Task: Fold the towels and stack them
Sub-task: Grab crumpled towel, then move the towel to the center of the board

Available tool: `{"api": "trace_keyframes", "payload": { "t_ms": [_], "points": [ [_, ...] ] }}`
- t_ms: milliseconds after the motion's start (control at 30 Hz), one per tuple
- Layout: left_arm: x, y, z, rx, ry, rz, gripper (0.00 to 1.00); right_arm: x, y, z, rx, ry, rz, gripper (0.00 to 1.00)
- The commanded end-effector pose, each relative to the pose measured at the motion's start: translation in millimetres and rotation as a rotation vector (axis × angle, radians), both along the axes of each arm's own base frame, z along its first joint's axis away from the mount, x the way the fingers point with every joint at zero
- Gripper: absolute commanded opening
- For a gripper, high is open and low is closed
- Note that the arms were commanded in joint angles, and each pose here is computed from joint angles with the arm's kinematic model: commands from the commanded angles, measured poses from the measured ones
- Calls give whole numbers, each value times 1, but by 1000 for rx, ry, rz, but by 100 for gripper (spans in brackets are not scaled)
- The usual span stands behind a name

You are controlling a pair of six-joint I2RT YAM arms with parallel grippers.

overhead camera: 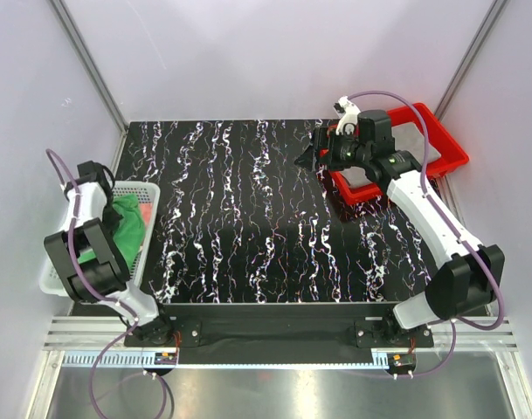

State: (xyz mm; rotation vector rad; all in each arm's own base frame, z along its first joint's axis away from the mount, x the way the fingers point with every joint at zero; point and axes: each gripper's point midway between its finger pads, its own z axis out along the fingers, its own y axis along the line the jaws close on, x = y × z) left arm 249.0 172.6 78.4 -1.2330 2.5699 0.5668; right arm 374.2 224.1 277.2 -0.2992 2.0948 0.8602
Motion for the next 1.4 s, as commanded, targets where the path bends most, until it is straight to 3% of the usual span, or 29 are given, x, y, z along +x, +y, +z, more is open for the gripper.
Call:
{"api": "trace_keyframes", "payload": {
  "t_ms": [0,100,200,367,467,533,600,700,767,800,867,900,1033,1133,1233,1367],
  "points": [
    [36,6,79,70,-253,-46,0,-5,5,25,36,-77,35,100],
    [59,-2,138,66,-413,-102,0,-3,3,20,18,-69,27,100],
    [64,-21,180,98,-447,-170,0,3,0,12,-11,-50,8,100],
    [91,-102,283,116,-697,-447,0,8,1,13,-21,-31,-2,100],
    [97,-192,343,-42,-933,-727,0,11,-5,15,-34,-31,-44,100],
    [89,-266,370,-282,-1083,-928,0,13,-13,17,-47,-37,-95,100],
    [68,-334,370,-514,-1121,-1141,1,13,-21,17,-62,-36,-148,100],
    [44,-386,310,-679,-973,-1246,13,12,-36,3,-100,1,-230,100],
    [45,-396,271,-662,-919,-1238,17,10,-44,-10,-135,24,-265,100],
    [44,-391,213,-634,-789,-1179,21,6,-49,-26,-164,60,-277,100],
    [42,-385,159,-632,-679,-1104,25,0,-55,-45,-199,104,-291,100],
    [36,-372,114,-594,-581,-1042,33,-7,-57,-63,-218,142,-286,100],
    [22,-343,40,-511,-414,-867,38,-23,-60,-107,-245,242,-280,100],
    [25,-337,44,-475,-466,-855,43,-32,-57,-133,-221,309,-291,98],
    [34,-364,63,-582,-600,-946,52,-40,-63,-153,-232,354,-333,96],
    [51,-389,60,-661,-618,-987,54,-37,-70,-170,-229,359,-405,92]
  ]
}}
